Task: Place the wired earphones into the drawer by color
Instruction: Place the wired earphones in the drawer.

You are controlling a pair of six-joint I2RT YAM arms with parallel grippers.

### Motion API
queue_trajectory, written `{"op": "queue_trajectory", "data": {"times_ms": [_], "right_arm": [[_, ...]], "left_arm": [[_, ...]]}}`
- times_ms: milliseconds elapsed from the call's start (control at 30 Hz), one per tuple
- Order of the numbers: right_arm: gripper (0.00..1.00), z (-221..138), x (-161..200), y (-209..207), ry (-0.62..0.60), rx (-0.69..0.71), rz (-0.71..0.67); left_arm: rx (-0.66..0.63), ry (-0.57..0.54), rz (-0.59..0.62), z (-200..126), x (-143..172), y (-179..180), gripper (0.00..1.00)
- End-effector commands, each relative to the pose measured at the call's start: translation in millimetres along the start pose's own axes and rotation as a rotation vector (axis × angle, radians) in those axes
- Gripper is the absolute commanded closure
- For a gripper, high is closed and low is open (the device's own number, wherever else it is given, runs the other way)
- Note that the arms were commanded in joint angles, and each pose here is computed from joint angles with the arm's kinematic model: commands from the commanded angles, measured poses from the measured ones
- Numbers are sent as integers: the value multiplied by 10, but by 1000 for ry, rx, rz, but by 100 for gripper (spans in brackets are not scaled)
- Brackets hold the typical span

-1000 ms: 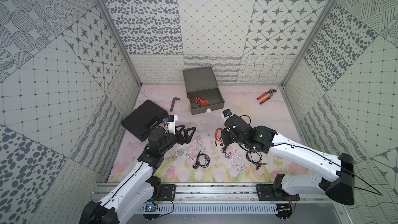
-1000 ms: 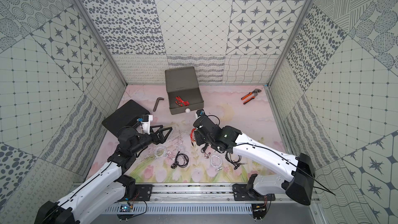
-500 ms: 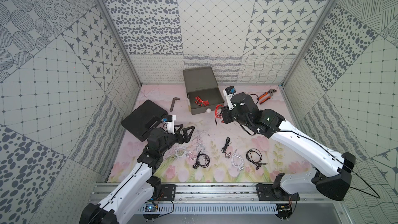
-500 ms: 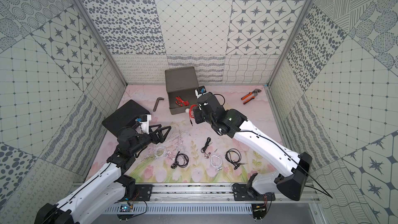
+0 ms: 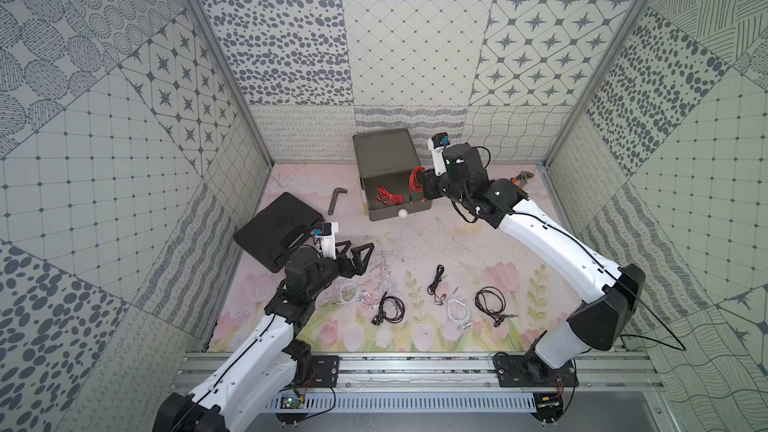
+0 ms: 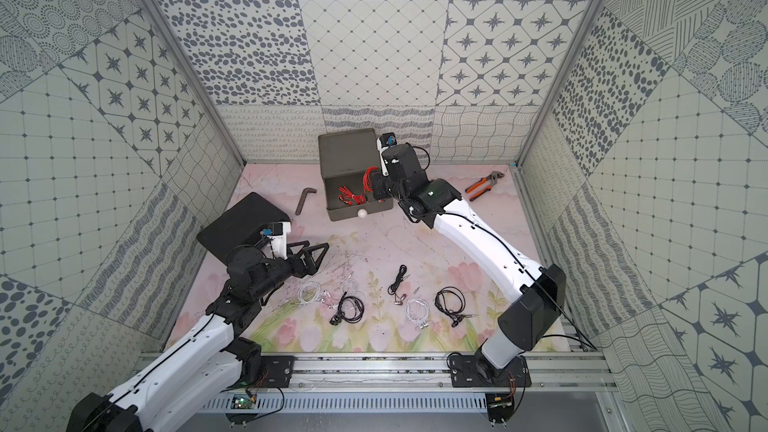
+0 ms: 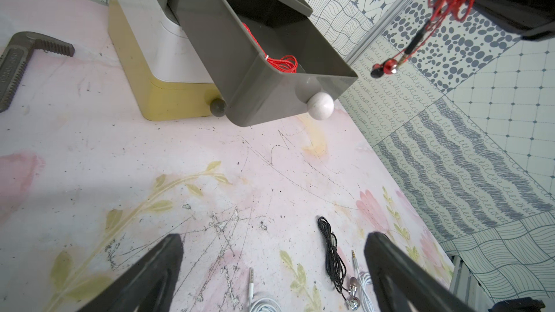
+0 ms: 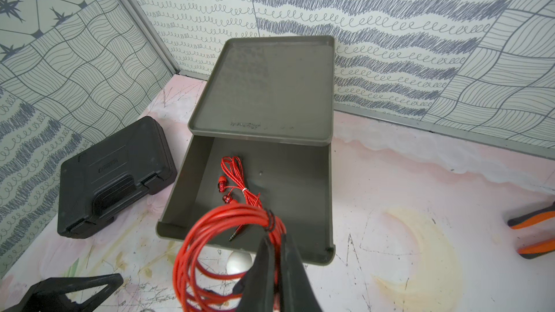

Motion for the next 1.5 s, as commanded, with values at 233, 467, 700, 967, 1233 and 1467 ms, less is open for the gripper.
{"op": "queue_trajectory", "data": {"times_ms": [233,467,700,967,1233,1467], "right_arm": [[100,463,-225,123,-59,-47,9],[100,720,-59,140,-9,-41,6],[100,829,115,97,34,-22,7],[100,877,285,47,74,-13,16],[54,671,180,-13,48,6,21],[47,267,209,-99,27,-14,30]], "left_arm": [[-5,-9,22,-3,-14,-4,1],[-10,-9,24,-1,-13,6,1],[-10,-7,24,3,-13,8,1],[-8,-8,23,2,-17,2,1],[1,-12,19,-15,-28,-21,1],[-16,-16,9,-24,-49,-12,1]]}}
Point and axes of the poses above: each gripper's point midway between its finger pads, its own z axis out along the fingers, its own y axis along the line the jaws close on, x = y × z, the point moved 3 cm from there along -z, back along the fingers, and after that the axes turned 7 degrees about -z, right-handed, at the moved point
